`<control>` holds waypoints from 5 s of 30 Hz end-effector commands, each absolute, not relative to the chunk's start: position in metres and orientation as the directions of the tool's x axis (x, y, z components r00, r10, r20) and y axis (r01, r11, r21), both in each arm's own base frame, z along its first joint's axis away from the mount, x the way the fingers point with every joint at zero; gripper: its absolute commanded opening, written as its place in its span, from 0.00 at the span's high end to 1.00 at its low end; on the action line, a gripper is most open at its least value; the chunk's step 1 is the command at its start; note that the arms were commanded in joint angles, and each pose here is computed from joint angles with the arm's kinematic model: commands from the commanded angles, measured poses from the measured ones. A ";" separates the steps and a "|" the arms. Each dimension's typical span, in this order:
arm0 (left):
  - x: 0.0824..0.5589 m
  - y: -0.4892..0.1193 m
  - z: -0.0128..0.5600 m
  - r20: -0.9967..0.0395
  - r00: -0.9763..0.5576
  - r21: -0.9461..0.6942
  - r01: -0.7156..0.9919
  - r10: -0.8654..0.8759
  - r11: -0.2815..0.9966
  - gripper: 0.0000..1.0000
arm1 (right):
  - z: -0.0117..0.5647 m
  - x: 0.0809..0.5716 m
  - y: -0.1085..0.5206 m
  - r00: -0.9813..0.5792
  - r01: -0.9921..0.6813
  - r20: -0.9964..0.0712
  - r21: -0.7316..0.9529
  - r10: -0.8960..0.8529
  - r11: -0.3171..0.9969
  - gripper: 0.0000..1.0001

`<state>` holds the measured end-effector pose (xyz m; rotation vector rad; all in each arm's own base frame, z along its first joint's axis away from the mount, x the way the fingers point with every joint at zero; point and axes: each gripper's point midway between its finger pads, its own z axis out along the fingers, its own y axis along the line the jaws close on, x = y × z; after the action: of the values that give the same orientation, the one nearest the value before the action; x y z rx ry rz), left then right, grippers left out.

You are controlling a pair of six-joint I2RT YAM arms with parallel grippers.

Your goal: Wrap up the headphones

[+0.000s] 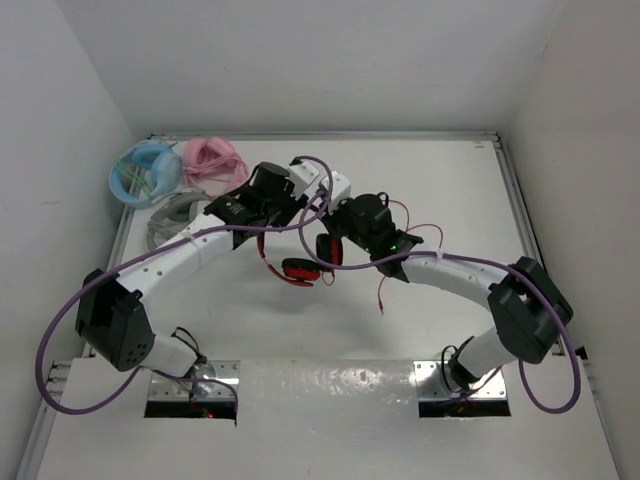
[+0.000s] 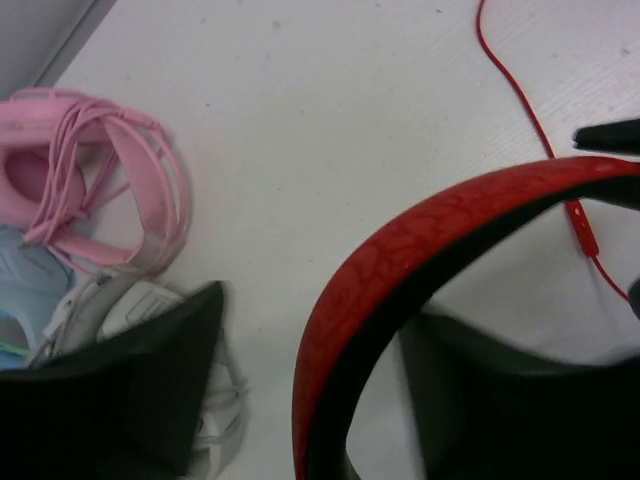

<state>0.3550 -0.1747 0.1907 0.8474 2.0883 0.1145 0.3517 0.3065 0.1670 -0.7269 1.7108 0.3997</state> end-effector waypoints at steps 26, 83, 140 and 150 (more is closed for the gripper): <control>0.378 -0.089 0.352 -0.934 -0.348 -0.011 0.254 0.081 0.967 1.00 | 0.248 0.282 0.229 0.328 -0.577 -0.893 -0.447 -0.308 0.683 0.06; 0.340 -0.089 0.505 -0.963 -0.120 -0.262 0.225 -0.241 0.938 1.00 | 0.185 0.357 0.306 0.170 -0.638 -0.970 0.028 0.176 0.769 0.37; 0.365 -0.183 0.250 -0.589 -0.042 0.732 0.397 0.807 0.554 1.00 | 0.433 0.256 0.184 0.074 -0.370 -0.729 -0.654 -0.681 0.660 1.00; 0.296 -0.247 0.249 -0.667 0.074 0.598 0.647 0.741 0.473 1.00 | 0.425 0.298 0.197 0.175 -0.348 -0.753 -0.650 -0.635 0.675 1.00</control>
<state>0.3143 -0.2247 0.2207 1.2521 1.6683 0.2540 0.2803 0.1815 0.4112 -0.9214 1.5206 -0.2939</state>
